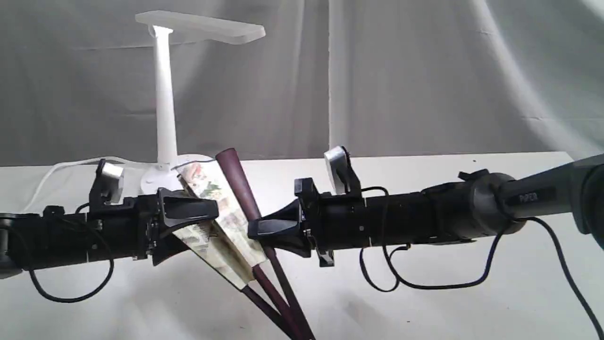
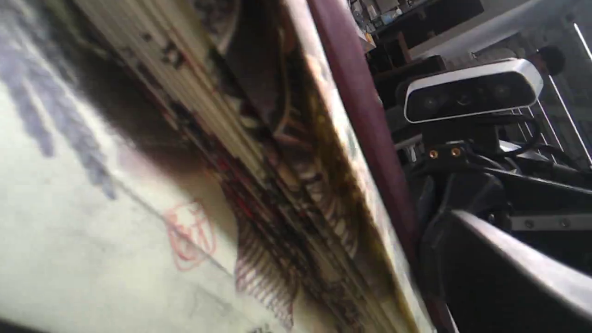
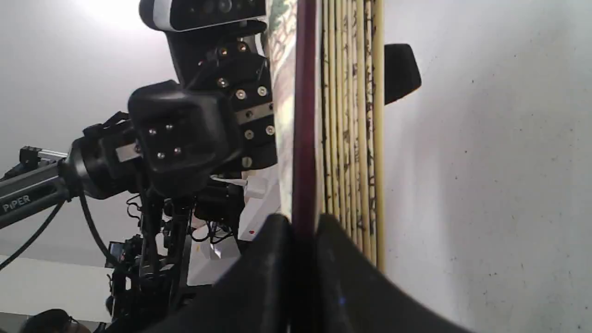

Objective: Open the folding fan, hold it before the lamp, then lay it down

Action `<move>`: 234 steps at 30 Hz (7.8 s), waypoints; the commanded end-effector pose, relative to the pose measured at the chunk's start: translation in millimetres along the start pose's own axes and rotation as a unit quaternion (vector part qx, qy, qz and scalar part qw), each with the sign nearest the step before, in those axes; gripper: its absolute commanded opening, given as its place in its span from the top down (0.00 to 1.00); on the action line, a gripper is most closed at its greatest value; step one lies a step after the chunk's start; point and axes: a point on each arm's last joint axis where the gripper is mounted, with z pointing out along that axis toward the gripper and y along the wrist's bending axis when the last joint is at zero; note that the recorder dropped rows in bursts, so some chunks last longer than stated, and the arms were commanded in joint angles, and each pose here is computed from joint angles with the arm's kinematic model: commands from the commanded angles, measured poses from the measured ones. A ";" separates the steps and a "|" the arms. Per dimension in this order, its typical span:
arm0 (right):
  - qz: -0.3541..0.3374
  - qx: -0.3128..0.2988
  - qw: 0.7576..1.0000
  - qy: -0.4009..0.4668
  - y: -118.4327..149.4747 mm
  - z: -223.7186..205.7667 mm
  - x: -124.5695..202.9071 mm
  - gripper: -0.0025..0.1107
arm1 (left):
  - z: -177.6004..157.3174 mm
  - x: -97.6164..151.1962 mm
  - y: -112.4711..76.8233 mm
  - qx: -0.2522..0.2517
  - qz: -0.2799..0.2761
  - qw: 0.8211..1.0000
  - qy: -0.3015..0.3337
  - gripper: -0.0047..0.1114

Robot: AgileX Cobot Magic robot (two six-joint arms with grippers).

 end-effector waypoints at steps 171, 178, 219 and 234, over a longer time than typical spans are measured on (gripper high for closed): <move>-0.106 0.116 0.986 -0.058 -14.6 -27.3 -31.8 0.35 | 19.1 9.4 -41.4 0.008 -0.105 0.990 0.096 0.96; -0.111 0.073 0.990 -0.039 -4.5 -14.8 -24.7 0.35 | 19.1 9.9 -41.3 0.008 -0.097 0.990 0.098 0.96; -0.121 0.040 0.992 0.001 0.6 -13.8 -16.8 0.98 | 18.9 10.8 -41.0 0.008 -0.081 0.991 0.102 0.96; -0.075 -0.005 0.997 -0.009 8.9 -13.6 -17.7 0.98 | 19.7 5.8 -42.3 0.015 -0.115 0.990 0.076 0.85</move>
